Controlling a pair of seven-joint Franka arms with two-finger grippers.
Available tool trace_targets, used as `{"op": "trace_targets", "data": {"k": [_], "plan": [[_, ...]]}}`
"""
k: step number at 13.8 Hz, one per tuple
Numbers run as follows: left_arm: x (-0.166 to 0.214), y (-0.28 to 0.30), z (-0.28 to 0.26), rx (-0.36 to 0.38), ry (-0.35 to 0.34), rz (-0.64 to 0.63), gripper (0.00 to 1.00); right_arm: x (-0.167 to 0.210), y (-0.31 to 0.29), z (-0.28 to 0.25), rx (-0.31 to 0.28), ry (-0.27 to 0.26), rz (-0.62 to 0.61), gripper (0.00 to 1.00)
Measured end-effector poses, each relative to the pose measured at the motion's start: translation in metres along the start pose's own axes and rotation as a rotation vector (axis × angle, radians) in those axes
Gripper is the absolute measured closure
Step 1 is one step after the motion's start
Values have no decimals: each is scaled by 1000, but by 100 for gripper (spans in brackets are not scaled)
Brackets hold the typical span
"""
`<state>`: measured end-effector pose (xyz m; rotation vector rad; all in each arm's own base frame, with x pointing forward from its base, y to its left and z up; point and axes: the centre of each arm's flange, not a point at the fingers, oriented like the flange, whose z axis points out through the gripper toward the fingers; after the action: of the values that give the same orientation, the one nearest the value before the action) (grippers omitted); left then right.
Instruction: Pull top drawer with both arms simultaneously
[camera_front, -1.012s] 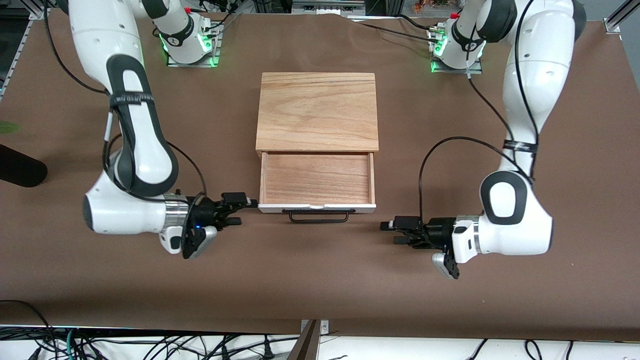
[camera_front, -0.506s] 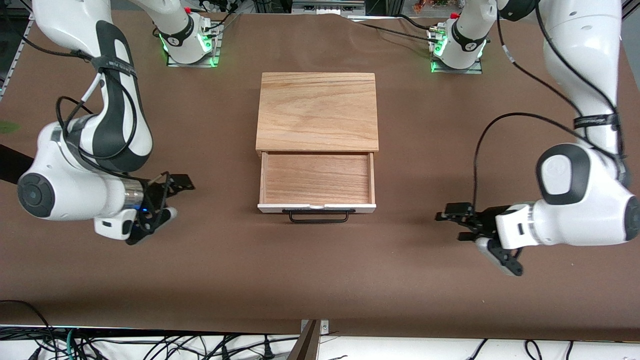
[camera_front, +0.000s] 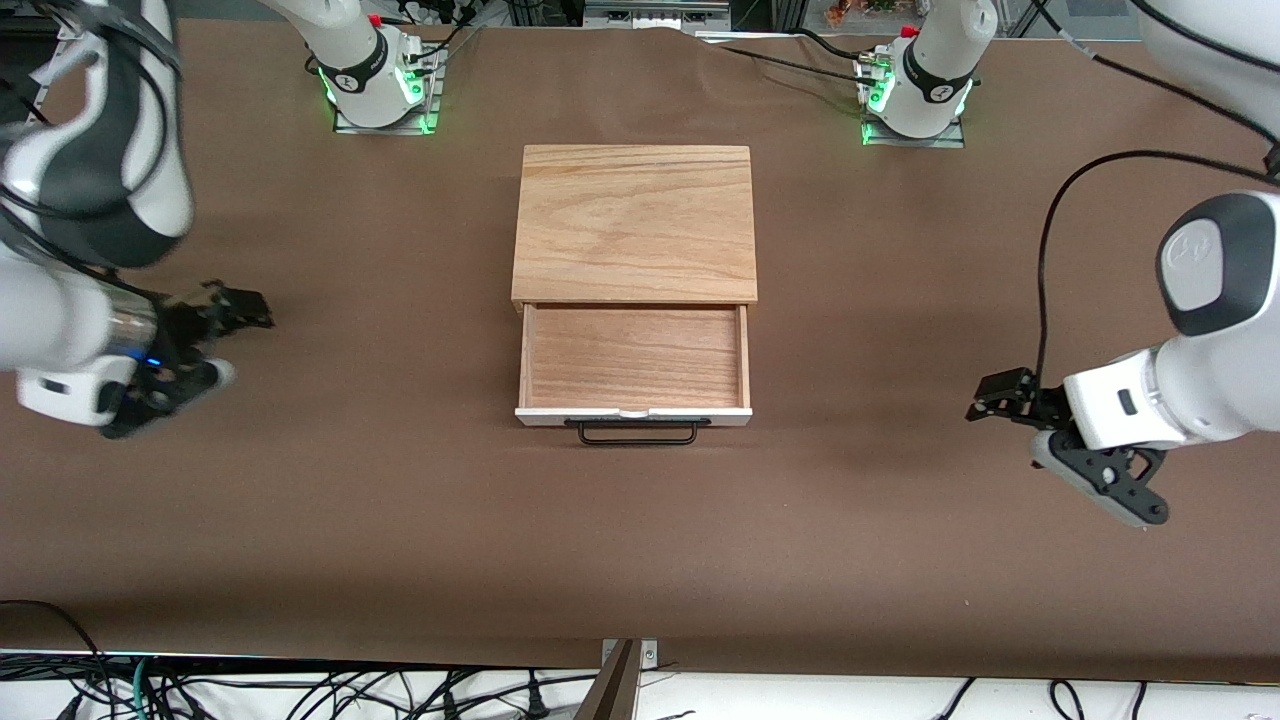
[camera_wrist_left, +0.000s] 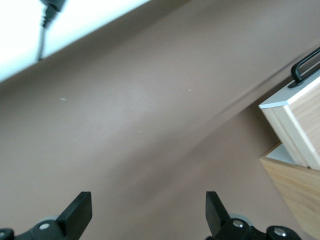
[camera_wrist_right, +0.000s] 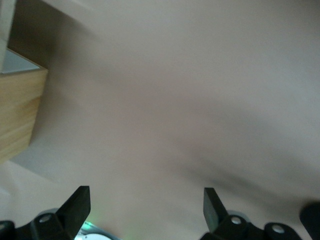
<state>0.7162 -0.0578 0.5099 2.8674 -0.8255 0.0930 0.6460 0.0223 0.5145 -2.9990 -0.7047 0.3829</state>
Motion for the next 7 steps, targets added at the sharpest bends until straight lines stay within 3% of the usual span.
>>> {"op": "trace_targets", "data": {"k": [4, 7], "plan": [[-28, 3, -84, 124, 52, -5, 0, -69, -11, -23, -20, 44, 219, 0], [-59, 12, -120, 226, -40, -49, 0, -101, -30, -27, -23, 86, 414, 0]]}}
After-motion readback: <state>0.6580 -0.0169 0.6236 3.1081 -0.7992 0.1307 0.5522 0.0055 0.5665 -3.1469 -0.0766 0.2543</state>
